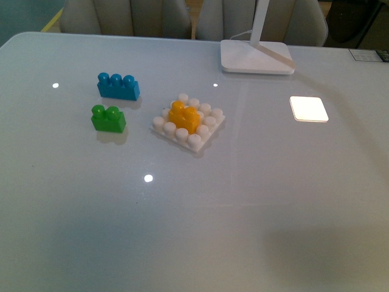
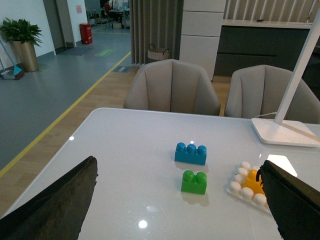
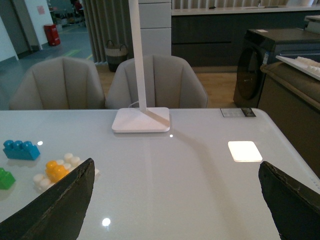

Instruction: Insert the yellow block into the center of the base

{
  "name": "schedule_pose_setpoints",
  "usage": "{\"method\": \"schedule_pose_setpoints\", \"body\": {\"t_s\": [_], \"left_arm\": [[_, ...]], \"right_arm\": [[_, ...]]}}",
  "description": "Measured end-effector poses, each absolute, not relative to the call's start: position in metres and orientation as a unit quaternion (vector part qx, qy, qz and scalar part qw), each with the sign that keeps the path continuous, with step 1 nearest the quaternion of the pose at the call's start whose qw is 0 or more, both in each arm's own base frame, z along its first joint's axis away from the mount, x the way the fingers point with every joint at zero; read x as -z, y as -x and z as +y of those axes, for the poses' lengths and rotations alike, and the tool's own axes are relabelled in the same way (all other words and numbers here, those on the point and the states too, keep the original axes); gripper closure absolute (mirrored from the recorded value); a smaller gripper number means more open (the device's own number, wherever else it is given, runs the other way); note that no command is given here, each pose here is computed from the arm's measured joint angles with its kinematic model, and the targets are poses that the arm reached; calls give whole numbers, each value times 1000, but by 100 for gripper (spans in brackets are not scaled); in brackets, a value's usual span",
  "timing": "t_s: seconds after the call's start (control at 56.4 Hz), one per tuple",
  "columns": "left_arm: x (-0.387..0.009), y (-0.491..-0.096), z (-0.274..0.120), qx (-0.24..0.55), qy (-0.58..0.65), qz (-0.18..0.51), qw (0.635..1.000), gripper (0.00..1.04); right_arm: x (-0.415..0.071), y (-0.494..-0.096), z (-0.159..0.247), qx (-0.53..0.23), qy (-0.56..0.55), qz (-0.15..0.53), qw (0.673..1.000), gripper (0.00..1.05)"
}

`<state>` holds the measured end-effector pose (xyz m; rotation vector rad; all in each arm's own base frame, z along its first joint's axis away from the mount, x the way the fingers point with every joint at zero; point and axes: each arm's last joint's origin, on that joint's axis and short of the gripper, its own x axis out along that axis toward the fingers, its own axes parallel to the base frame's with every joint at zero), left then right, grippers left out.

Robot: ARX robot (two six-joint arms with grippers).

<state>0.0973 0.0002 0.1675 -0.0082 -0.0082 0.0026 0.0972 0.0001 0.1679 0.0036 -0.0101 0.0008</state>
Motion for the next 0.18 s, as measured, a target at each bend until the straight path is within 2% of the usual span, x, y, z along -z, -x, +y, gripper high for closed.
{"method": "schedule_pose_setpoints", "body": {"t_s": [0.177], "left_arm": [[-168, -97, 0, -1, 4, -4, 1000, 7]], "right_arm": [[-168, -97, 0, 0, -2, -5, 1000, 9]]}}
